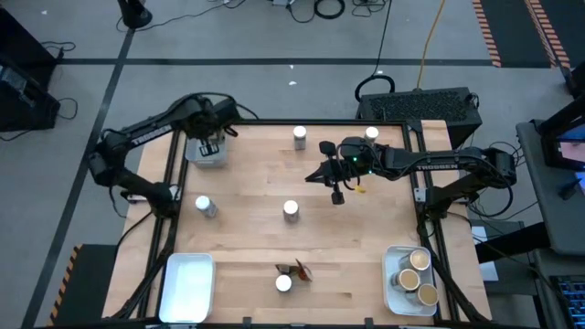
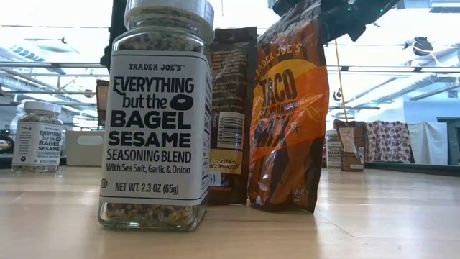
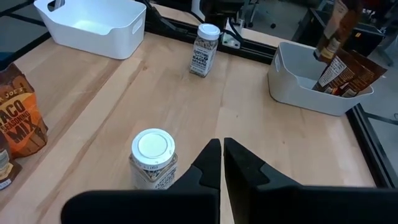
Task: Sort spices by type
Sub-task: Put the brown seasoning bag into the top left white bin
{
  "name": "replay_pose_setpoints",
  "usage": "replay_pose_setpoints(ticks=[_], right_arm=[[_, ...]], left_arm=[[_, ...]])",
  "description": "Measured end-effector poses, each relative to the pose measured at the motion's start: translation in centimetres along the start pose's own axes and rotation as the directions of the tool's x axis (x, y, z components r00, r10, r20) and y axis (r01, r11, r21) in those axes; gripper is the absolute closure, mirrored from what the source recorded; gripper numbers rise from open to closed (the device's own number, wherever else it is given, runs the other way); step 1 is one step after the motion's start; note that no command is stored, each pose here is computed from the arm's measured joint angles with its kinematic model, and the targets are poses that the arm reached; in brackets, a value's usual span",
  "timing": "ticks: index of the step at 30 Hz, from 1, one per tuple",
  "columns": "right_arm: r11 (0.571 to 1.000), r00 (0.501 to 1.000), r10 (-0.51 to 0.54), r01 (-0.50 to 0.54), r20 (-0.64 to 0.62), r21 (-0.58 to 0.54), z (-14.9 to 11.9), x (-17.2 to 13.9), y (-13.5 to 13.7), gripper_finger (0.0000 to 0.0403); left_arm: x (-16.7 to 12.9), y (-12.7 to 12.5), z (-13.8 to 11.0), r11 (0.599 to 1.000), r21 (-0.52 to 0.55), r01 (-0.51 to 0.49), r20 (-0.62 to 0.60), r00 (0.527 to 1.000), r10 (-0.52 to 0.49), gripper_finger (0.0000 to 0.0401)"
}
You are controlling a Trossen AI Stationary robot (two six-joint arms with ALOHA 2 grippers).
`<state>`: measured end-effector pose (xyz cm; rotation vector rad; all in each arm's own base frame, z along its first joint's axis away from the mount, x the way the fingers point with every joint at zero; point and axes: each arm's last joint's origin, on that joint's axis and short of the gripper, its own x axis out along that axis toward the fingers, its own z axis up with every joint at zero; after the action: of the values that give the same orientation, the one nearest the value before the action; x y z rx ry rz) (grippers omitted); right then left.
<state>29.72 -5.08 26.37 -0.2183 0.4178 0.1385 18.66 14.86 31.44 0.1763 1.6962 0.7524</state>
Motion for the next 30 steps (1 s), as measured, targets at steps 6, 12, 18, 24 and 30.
replay_pose_setpoints(ticks=[6, 12, 18, 24, 30], right_arm=[[1.000, 1.000, 0.000, 0.000, -0.001, -0.011, 0.0, 0.0, 0.0, 0.0403], [0.999, 1.000, 0.000, 0.000, -0.001, -0.035, 0.0, 0.0, 0.0, 0.0403], [0.999, 1.000, 0.000, 0.000, -0.001, -0.039, 0.0, 0.0, 0.0, 0.0403], [0.999, 1.000, -0.002, 0.002, -0.001, -0.044, 0.0, 0.0, 0.0, 0.0403], [0.999, 1.000, -0.003, 0.003, 0.000, -0.053, 0.0, 0.0, -0.1, 0.0403]], left_arm=[[1.3, 1.4, 0.1, 0.996, 0.012, 0.089, 0.029, 0.996, -0.089, 0.0400], [2.2, 1.9, 0.1, 0.994, 0.019, 0.112, 0.040, 0.993, -0.113, 0.0400], [4.4, 1.2, 0.6, 0.986, 0.054, 0.158, 0.083, 0.983, -0.162, 0.0400], [6.1, 0.6, 0.4, 0.981, 0.091, 0.170, 0.063, 0.982, -0.176, 0.0400], [7.1, 0.3, 0.4, 0.980, 0.075, 0.184, 0.078, 0.979, -0.190, 0.0400]])
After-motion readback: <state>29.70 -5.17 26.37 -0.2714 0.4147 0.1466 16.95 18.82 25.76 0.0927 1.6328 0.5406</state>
